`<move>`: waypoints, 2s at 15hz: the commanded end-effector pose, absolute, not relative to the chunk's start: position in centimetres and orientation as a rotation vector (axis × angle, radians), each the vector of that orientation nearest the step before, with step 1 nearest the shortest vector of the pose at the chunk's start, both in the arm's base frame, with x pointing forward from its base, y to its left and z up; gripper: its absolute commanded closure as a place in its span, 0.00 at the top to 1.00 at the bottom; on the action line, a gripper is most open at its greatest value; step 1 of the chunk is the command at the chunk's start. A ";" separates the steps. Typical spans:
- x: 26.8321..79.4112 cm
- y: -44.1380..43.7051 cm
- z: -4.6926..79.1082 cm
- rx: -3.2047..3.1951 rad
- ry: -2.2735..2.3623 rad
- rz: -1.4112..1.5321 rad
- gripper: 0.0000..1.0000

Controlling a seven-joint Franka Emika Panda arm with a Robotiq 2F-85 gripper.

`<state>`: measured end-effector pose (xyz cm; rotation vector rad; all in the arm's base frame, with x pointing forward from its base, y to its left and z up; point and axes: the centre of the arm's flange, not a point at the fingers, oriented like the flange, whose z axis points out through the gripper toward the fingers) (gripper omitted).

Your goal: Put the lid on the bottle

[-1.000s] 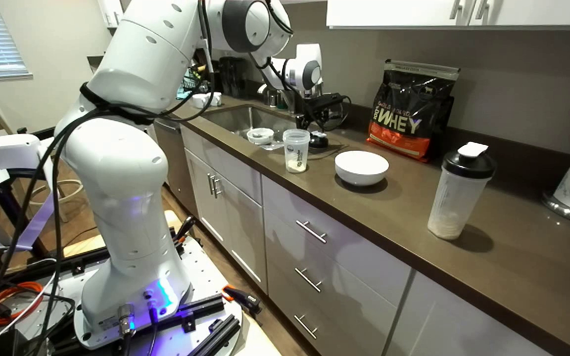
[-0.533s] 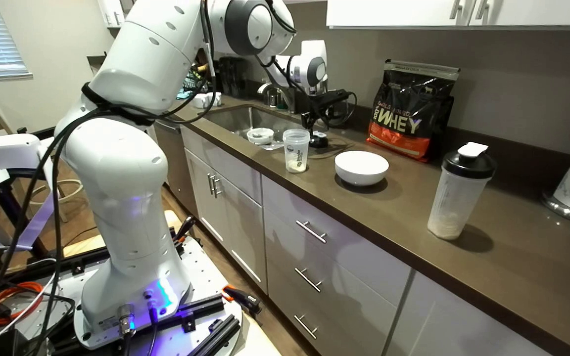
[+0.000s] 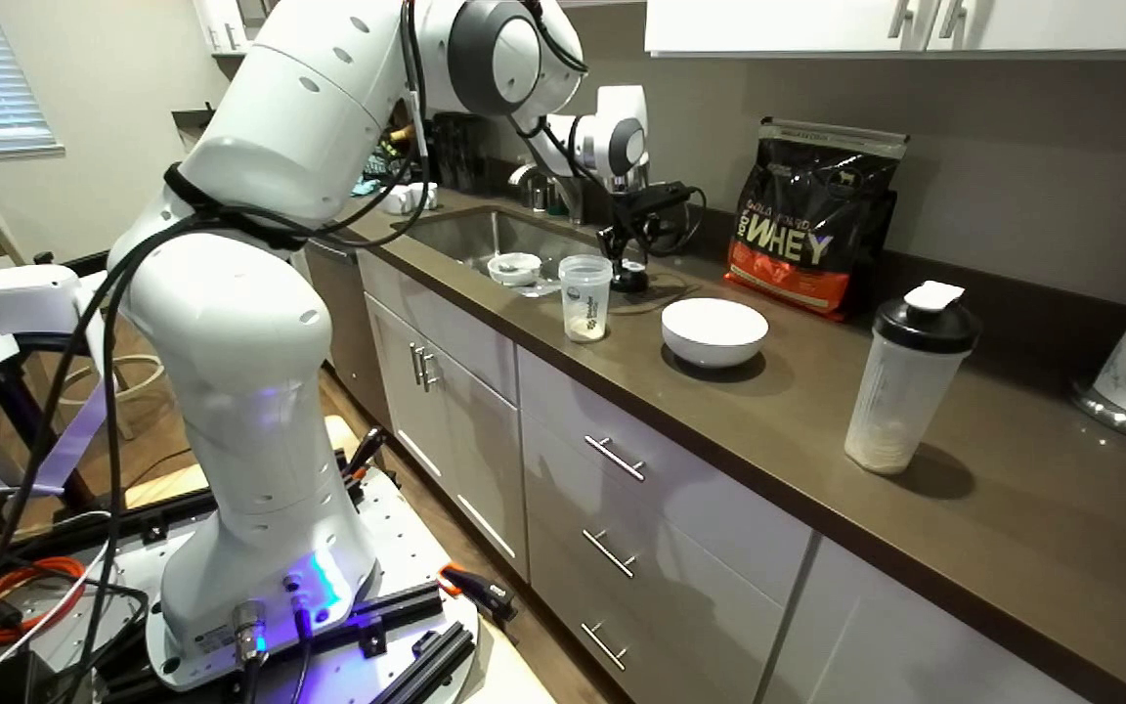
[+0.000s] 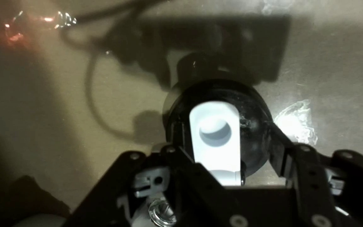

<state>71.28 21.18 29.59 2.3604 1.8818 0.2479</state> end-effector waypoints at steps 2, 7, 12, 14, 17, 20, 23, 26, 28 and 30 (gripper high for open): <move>72.3 21.0 29.5 2.324 1.912 0.223 0.42; 72.7 20.5 30.0 2.322 1.908 0.214 0.21; 72.2 20.1 30.0 2.328 1.900 0.199 0.13; 71.9 19.9 30.3 2.330 1.886 0.208 0.13; 71.4 19.5 31.2 2.331 1.871 0.233 0.13; 70.7 19.3 32.4 2.324 1.864 0.260 0.13; 69.5 19.0 33.8 2.318 1.853 0.282 0.13; 68.0 18.7 34.7 2.323 1.845 0.289 0.13; 66.8 18.5 35.2 2.324 1.841 0.289 0.13; 65.6 18.2 35.8 2.319 1.836 0.286 0.13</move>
